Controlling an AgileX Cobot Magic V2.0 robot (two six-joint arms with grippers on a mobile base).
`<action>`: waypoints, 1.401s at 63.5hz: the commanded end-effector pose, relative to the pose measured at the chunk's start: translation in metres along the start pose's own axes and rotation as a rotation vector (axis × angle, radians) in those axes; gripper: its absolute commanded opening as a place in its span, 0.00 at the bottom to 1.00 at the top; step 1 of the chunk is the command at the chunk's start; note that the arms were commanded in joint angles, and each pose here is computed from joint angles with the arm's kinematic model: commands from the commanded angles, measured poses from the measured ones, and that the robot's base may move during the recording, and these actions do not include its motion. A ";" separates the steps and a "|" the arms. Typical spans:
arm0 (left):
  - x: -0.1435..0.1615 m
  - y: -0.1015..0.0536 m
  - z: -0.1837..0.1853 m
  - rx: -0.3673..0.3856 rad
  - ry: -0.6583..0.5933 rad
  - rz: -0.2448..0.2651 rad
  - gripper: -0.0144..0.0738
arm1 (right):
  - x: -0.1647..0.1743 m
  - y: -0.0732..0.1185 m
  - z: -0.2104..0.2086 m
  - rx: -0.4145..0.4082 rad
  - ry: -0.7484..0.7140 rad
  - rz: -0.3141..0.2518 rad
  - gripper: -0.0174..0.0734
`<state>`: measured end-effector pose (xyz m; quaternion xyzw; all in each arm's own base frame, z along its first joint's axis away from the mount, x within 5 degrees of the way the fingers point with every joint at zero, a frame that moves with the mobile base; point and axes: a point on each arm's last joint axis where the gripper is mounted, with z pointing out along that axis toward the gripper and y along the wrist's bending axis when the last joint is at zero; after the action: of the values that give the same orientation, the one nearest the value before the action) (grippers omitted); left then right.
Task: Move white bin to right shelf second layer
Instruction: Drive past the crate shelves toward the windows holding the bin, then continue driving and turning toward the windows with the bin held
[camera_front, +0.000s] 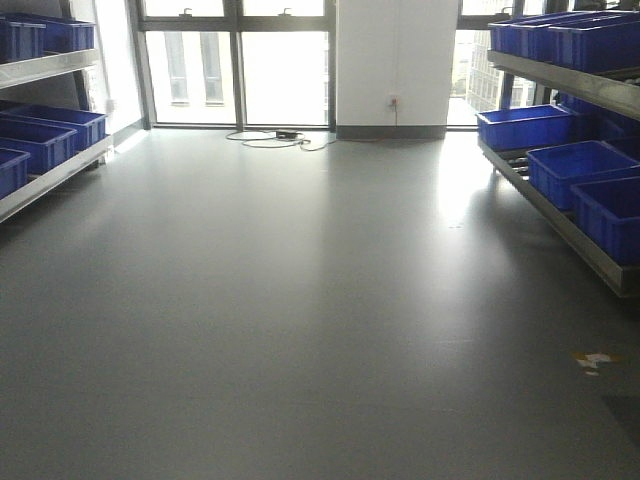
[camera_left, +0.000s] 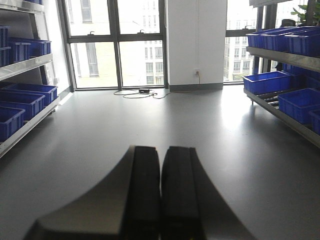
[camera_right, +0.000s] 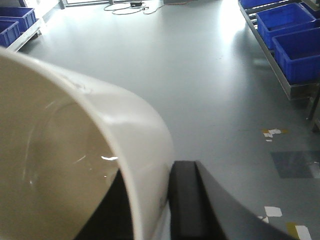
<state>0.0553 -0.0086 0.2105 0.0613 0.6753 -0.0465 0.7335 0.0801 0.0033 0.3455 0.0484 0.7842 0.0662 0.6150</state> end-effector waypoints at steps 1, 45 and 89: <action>0.003 0.001 -0.001 -0.008 -0.067 -0.012 0.26 | -0.018 0.003 -0.002 -0.019 -0.123 -0.006 0.25; 0.003 0.001 -0.001 -0.008 -0.067 -0.012 0.26 | -0.018 0.003 -0.002 -0.019 -0.123 -0.006 0.25; 0.003 0.001 -0.001 -0.008 -0.067 -0.012 0.26 | -0.018 0.003 -0.002 -0.019 -0.123 -0.006 0.25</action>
<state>0.0553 -0.0086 0.2105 0.0613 0.6753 -0.0465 0.7335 0.0801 0.0033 0.3455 0.0484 0.7842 0.0662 0.6150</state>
